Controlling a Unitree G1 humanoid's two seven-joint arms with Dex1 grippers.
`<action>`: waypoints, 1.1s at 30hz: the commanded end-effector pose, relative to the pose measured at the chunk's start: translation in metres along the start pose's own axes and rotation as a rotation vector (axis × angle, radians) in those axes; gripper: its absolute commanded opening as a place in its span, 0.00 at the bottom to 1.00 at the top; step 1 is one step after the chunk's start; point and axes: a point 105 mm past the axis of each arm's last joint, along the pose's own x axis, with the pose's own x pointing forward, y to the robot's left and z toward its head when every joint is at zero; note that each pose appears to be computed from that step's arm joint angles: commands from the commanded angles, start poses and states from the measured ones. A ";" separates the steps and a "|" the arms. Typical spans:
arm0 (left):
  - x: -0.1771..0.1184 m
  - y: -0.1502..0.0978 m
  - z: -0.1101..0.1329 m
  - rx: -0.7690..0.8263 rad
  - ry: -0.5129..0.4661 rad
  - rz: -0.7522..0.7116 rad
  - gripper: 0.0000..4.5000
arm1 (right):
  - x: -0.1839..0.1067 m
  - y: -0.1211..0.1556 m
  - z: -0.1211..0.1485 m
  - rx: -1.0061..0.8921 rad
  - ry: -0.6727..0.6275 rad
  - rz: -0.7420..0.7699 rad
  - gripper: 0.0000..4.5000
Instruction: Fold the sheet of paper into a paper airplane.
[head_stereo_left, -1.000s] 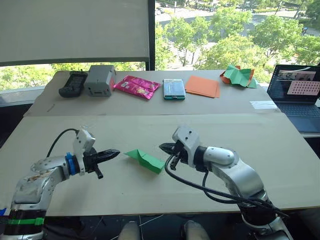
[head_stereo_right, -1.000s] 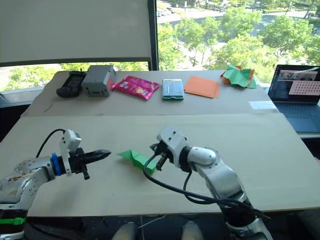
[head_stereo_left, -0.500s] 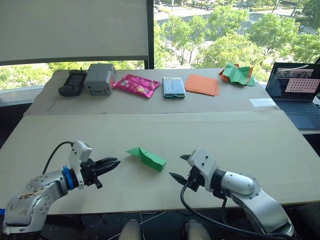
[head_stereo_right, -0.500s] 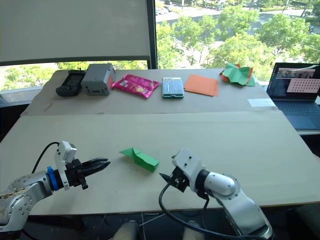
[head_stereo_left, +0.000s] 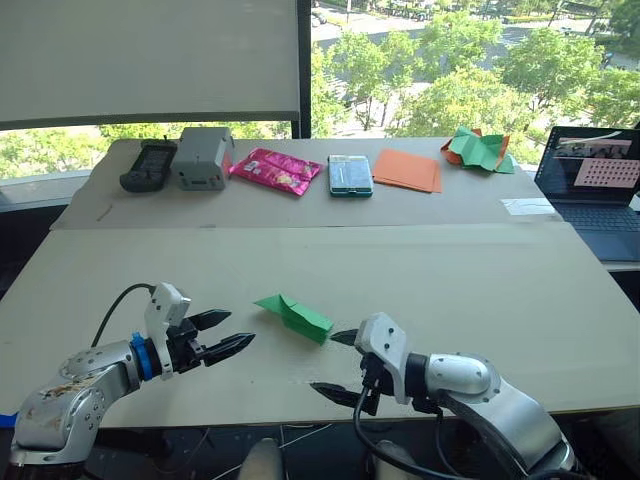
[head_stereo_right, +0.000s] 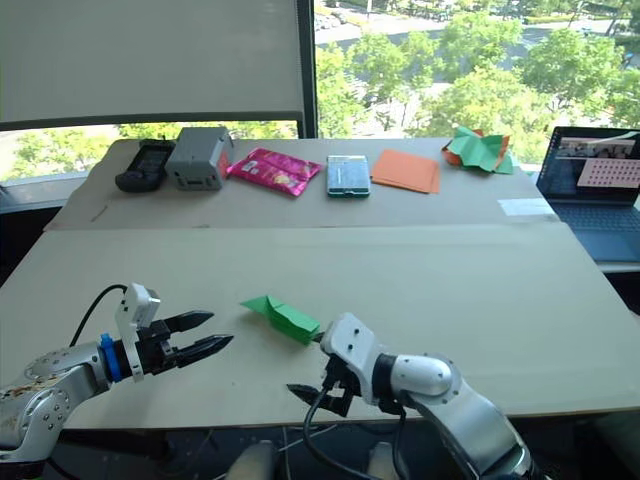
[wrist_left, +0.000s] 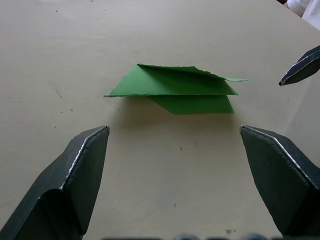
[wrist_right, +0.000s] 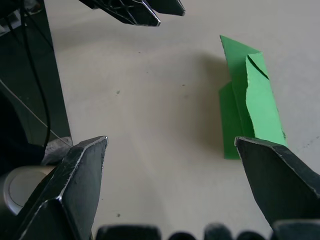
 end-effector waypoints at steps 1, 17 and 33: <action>0.001 -0.005 0.006 0.049 -0.006 -0.025 0.99 | 0.011 -0.010 0.006 0.005 -0.028 0.008 1.00; 0.007 -0.006 0.021 0.076 -0.060 -0.023 0.99 | 0.016 -0.063 0.026 -0.056 -0.094 -0.117 1.00; 0.008 -0.016 0.016 0.074 -0.022 -0.083 0.99 | 0.045 -0.011 -0.012 0.058 0.061 0.095 1.00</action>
